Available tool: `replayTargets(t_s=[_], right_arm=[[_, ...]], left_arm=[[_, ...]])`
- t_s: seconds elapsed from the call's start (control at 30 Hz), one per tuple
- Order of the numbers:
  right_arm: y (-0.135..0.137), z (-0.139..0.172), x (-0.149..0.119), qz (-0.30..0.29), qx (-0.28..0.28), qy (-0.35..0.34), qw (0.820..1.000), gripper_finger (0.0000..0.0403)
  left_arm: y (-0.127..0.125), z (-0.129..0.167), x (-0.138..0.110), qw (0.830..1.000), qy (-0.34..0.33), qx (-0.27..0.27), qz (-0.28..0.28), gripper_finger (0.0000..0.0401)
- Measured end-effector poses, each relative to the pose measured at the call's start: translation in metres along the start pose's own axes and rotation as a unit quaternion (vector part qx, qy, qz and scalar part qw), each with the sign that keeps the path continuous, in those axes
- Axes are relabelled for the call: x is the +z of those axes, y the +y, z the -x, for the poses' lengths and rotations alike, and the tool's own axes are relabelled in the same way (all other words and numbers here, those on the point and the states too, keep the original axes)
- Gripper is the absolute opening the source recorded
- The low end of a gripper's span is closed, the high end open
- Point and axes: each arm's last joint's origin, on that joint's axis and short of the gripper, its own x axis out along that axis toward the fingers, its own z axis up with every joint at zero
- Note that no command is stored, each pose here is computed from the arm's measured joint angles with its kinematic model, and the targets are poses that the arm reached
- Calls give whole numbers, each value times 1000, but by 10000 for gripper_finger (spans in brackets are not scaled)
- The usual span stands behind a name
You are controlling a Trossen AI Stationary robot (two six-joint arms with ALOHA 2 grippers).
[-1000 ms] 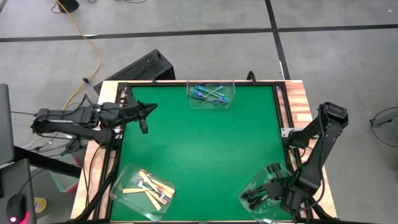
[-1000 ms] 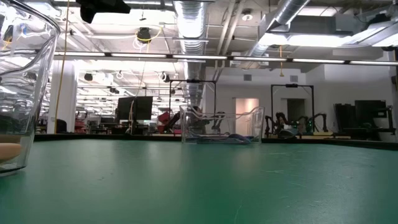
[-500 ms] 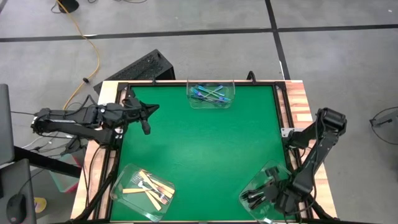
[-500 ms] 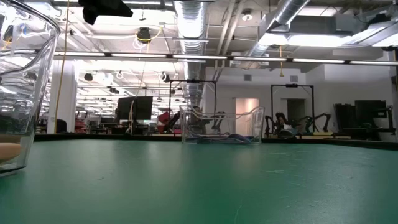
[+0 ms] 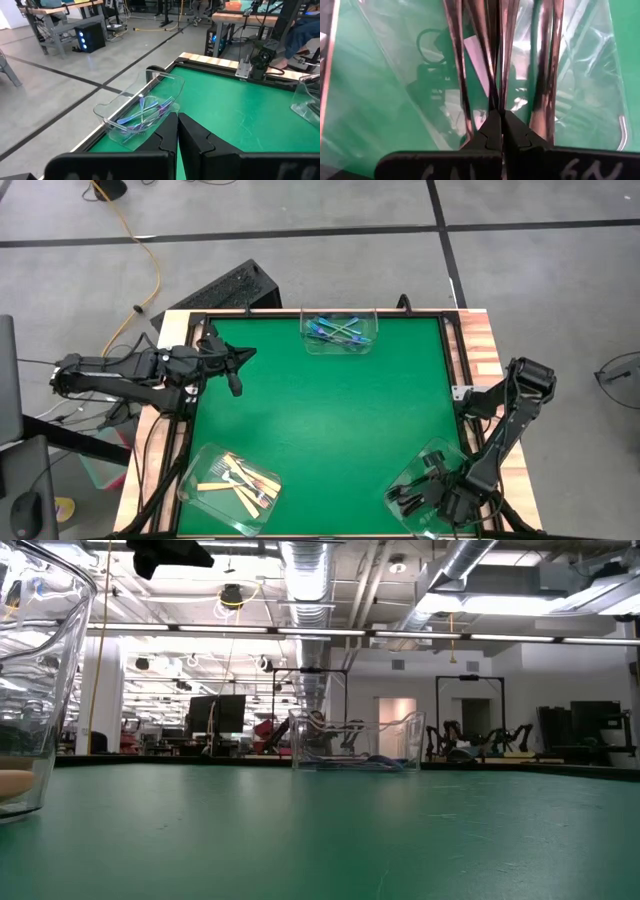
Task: Sort silverware by color (type)
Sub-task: Put the black fork into the bottom right transparent bin, then return to Home Position
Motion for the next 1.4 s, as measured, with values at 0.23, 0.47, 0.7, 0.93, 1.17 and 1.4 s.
replayTargets(t_s=[0.23,0.47,0.7,0.93,1.17,1.4], right_arm=[[-3,-6,-1,-6,15,-1,1000,8],[-3,-6,-1,-14,15,-1,1000,17],[-5,-7,0,-47,14,1,999,60],[-5,-6,-1,-53,12,3,998,109],[-14,5,-2,-66,15,1,998,173],[-25,18,-2,-81,22,-10,996,206]], left_arm=[[0,0,0,1000,0,0,0,0],[0,0,0,1000,0,0,-5,0],[0,0,0,1000,0,-1,-15,0],[0,0,0,1000,1,-7,-17,0],[0,0,0,1000,1,-6,-17,0],[0,0,0,1000,1,-6,-17,0]])
